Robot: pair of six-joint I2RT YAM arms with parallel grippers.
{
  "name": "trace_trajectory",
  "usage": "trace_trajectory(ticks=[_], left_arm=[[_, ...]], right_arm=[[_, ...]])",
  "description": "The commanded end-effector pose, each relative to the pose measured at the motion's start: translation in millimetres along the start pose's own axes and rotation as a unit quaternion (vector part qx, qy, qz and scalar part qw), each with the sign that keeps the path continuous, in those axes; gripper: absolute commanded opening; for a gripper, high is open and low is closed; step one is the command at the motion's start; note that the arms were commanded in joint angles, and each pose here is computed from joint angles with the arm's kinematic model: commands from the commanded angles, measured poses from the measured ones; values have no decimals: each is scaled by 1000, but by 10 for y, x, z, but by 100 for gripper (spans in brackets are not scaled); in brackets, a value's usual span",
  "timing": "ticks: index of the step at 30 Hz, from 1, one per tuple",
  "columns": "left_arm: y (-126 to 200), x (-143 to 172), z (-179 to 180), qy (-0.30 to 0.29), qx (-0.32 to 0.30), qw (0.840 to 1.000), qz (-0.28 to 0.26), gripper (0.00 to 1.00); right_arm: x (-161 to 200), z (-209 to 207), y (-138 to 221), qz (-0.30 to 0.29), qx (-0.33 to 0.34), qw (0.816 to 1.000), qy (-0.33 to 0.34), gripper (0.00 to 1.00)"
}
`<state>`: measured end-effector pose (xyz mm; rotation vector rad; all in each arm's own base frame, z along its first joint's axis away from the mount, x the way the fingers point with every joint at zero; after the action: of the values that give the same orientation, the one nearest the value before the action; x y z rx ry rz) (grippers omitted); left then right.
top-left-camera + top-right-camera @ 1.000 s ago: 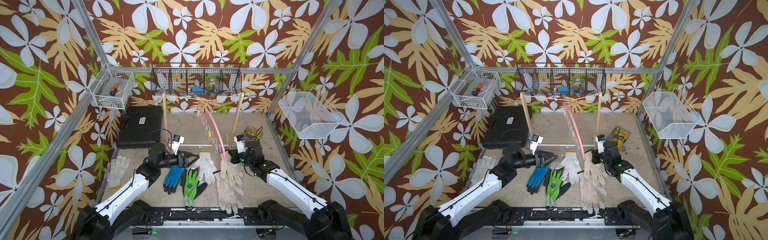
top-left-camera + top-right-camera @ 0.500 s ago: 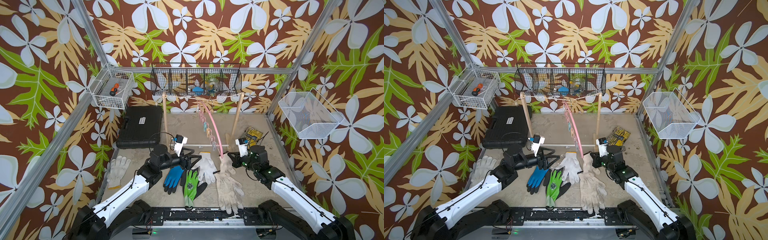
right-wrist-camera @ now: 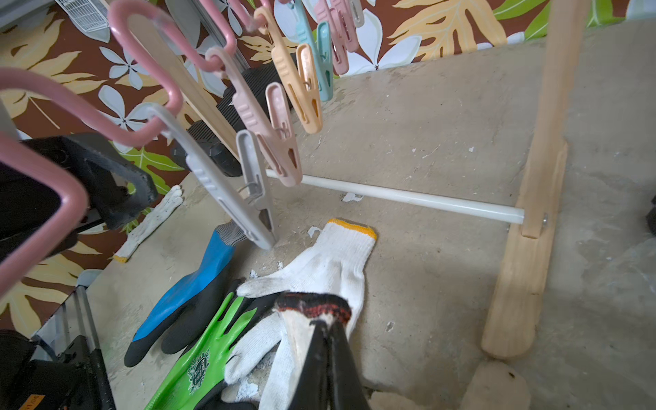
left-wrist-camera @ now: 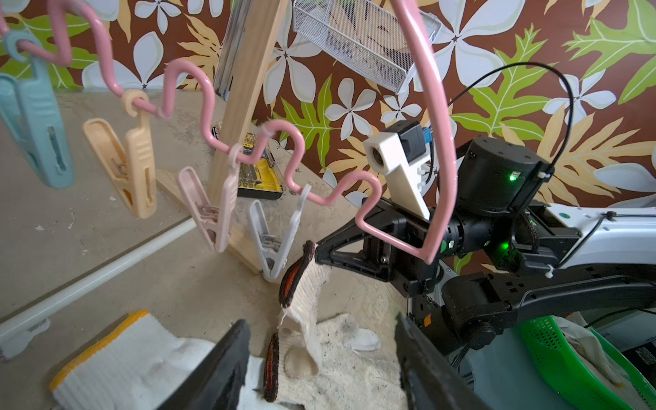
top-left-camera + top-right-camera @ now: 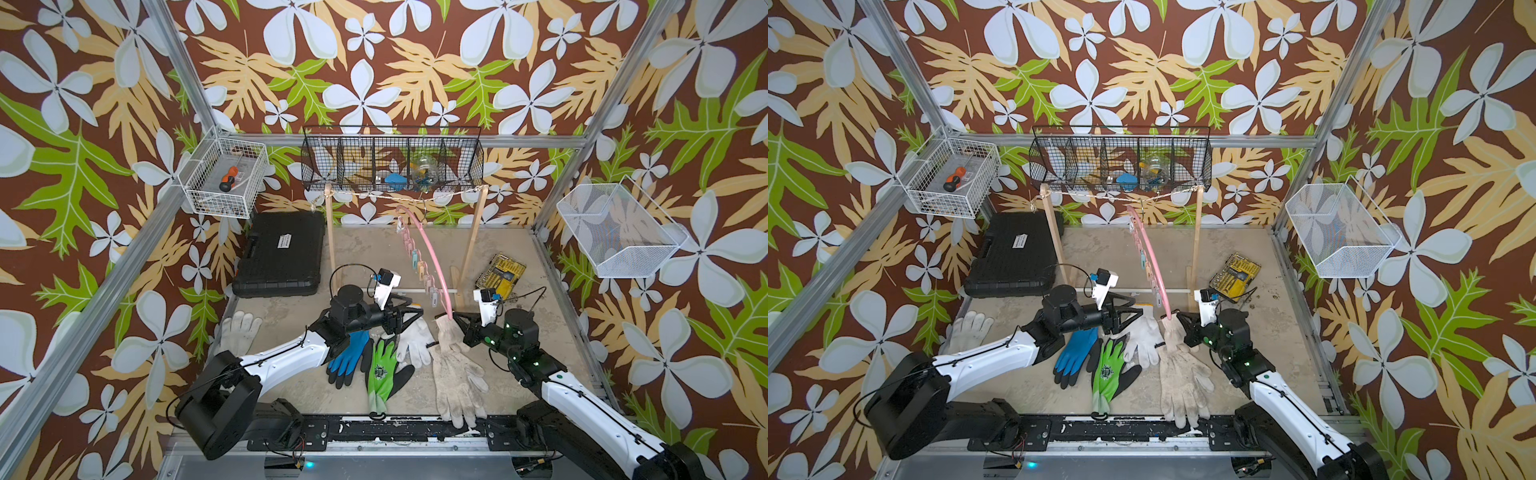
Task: Clip the gloves onto a hanger to dry
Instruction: Open the clamp at the hanger.
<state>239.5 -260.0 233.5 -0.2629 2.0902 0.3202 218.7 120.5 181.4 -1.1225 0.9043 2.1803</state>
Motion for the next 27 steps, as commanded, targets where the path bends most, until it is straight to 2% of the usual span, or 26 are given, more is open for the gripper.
trace_trajectory(ticks=[1,9,16,24,27], left_arm=[[-57,-93,-87,-9,42,999,-22,64],[-328,-35,-27,9,76,997,3,58],[-424,37,121,2,43,999,18,56],[-394,66,254,-33,-10,999,36,55],[-411,55,269,-39,-6,999,32,55]], right_arm=[[-107,64,-3,-32,-24,999,6,0],[-39,27,-61,-24,-27,999,2,0],[-44,4,-45,-23,-16,1000,10,0],[-35,-34,-28,-22,-13,1000,12,0],[-30,-34,-29,-23,-16,1000,11,0]])
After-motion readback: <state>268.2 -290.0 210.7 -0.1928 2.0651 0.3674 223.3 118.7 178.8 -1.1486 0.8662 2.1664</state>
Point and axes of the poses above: each gripper's point midway between its finger pads, its own y axis back along the fingers, its own z axis along the line the jaws close on, x = y × z, the point moved 7 cm from there along y, back along the fingers
